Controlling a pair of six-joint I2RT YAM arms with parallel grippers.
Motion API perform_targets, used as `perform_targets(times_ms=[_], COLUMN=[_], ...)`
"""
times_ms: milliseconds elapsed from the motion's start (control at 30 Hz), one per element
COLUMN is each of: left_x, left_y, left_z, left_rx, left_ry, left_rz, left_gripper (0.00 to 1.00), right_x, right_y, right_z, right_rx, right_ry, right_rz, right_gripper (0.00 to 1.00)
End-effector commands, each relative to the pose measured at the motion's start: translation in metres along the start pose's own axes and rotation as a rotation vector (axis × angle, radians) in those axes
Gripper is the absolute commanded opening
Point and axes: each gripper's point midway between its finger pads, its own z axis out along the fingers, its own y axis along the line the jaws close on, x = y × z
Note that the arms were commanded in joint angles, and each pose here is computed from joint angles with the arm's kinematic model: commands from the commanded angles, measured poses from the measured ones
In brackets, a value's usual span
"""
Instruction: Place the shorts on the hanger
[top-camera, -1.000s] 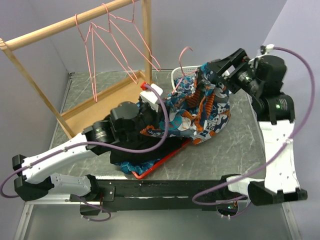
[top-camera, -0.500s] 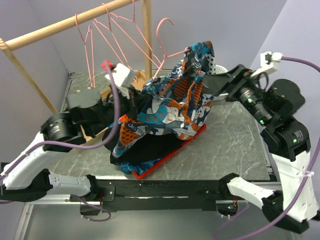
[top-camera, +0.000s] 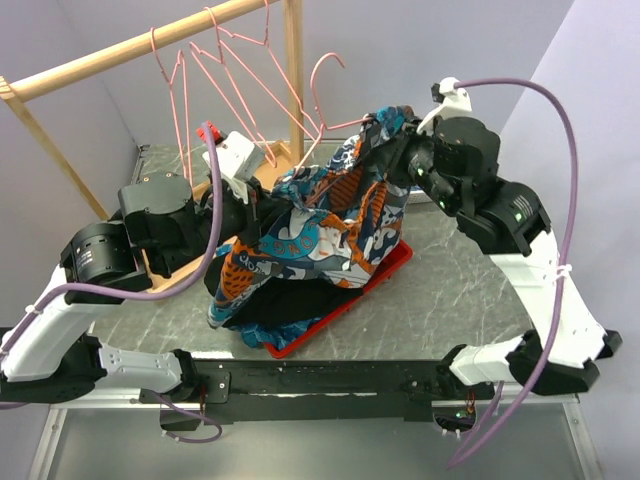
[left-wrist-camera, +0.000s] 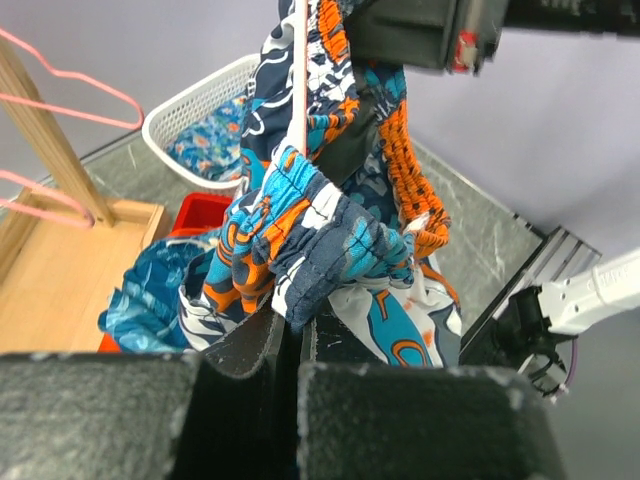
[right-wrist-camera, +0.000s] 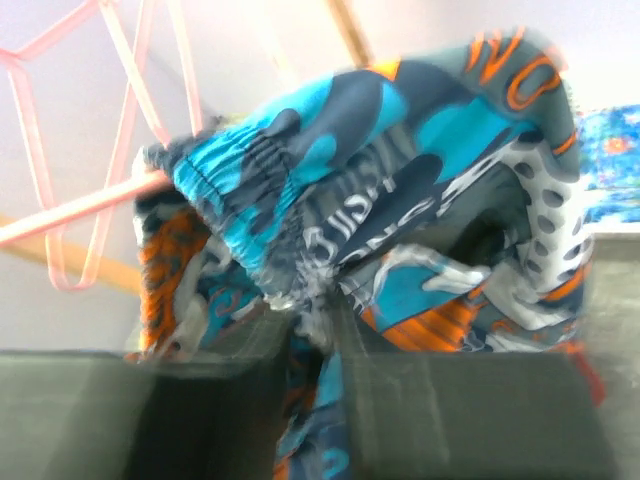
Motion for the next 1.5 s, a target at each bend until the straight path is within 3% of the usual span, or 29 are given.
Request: perform_targets(times_ms=[0, 67, 333, 367, 433, 467, 533, 567, 633, 700, 767, 800, 1033, 1167, 1367, 1467], left_x=[-0.018, -0.01, 0.0, 0.001, 0.001, 0.001, -0.003, -0.005, -0.015, -0.024, -0.026, -0.027, -0.028, -0.027, -0.039, -0.048], left_y=[0.003, 0.003, -0.011, -0.012, -0.013, -0.012, -0.008, -0.008, -0.007, -0.008, -0.006, -0.004, -0.002, -0.001, -0.003, -0.006], left_z=[-0.023, -0.026, -0.046, -0.048, -0.05, -0.05, -0.052, -0.054, -0.06, -0.069, -0.074, -0.076, -0.09, -0.092, -0.108, -0.122], left_rx=[0.017, 0.028, 0.146, 0.155, 0.165, 0.158, 0.138, 0.137, 0.143, 0.161, 0.157, 0.15, 0.166, 0.168, 0.208, 0.248], left_ry=[-0.065, -0.043, 0.0, 0.004, 0.009, 0.01, -0.006, -0.018, -0.059, -0.099, -0.111, -0.112, -0.137, -0.14, -0.195, -0.231], left_rz=[-0.043, -0.037, -0.028, -0.028, -0.027, -0.027, -0.035, -0.043, -0.071, -0.088, -0.09, -0.09, -0.104, -0.102, -0.116, -0.123], left_gripper=[0.01, 0.01, 0.01, 0.01, 0.01, 0.01, 0.01, 0.01, 0.01, 0.01, 0.01, 0.01, 0.01, 0.01, 0.01, 0.01], right_x=[-0.033, -0.051, -0.076, -0.074, -0.074, -0.074, -0.074, -0.075, -0.074, -0.084, -0.076, -0.08, -0.055, -0.047, -0.025, -0.001], right_y=[-0.017, -0.027, 0.002, 0.006, 0.013, 0.016, 0.023, 0.023, 0.015, -0.004, -0.035, -0.046, -0.101, -0.104, -0.128, -0.13], right_z=[-0.015, -0.022, -0.008, -0.006, -0.004, -0.005, -0.012, -0.016, -0.028, -0.054, -0.05, -0.063, -0.032, -0.016, 0.01, 0.037], right_rx=[0.116, 0.183, 0.102, 0.083, 0.045, 0.023, -0.036, -0.046, -0.041, -0.001, 0.109, 0.115, 0.199, 0.137, 0.219, 0.125], right_ry=[-0.099, -0.152, -0.189, -0.183, -0.184, -0.187, -0.192, -0.198, -0.227, -0.301, -0.348, -0.385, -0.35, -0.304, -0.239, -0.162], right_rz=[-0.004, -0.008, -0.021, -0.023, -0.025, -0.025, -0.032, -0.033, -0.033, -0.001, 0.038, 0.071, 0.241, 0.277, 0.334, 0.363], right_gripper=[0.07, 0.0, 0.04, 0.14, 0.22, 0.35, 0.5, 0.65, 0.8, 0.89, 0.95, 0.95, 0.97, 0.97, 0.98, 0.97])
